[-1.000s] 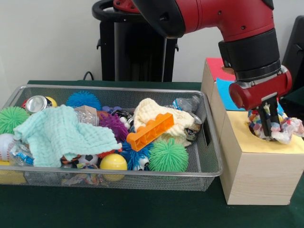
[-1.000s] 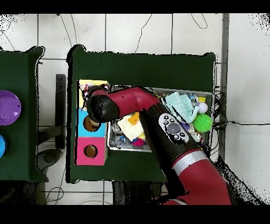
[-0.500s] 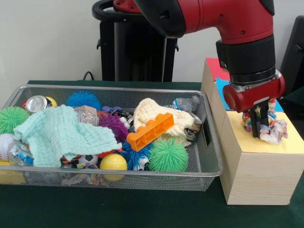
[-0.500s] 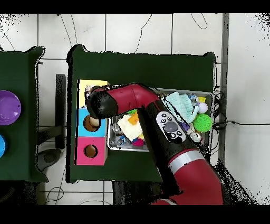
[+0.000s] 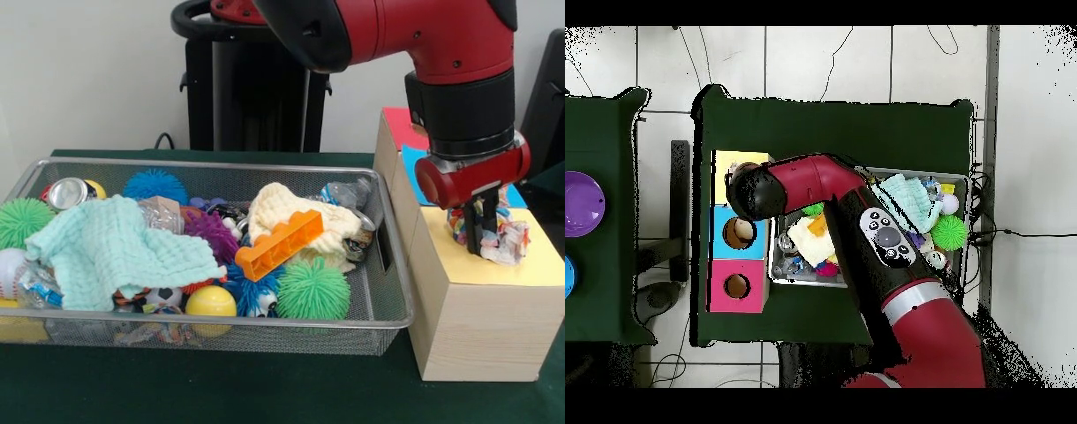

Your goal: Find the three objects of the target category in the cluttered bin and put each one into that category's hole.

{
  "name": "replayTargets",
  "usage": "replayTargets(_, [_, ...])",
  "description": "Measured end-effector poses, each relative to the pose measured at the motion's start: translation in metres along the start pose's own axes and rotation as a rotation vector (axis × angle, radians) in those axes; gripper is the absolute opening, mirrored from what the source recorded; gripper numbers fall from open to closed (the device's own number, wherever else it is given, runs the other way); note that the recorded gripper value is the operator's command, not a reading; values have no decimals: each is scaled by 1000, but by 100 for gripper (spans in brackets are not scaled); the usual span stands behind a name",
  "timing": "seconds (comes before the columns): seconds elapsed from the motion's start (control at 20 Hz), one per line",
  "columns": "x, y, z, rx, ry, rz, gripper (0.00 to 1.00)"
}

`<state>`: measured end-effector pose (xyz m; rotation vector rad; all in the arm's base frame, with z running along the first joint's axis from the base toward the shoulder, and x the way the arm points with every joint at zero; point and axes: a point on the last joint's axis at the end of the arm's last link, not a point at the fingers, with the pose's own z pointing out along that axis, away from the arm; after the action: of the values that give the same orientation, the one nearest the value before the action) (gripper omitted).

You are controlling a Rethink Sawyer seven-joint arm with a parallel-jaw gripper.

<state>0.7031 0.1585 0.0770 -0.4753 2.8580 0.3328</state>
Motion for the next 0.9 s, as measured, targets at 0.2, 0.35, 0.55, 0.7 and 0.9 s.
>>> replayTargets(0.2, [0,-1,0,-6,1,11,0])
replayTargets(0.35, [-1,-1,0,-9,1,17,0])
replayTargets(0.55, [-1,-4,0,-15,-1,26,0])
replayTargets(0.7, [-1,-6,0,-17,-1,31,0])
replayTargets(0.9, [-1,-6,0,-17,-1,32,0])
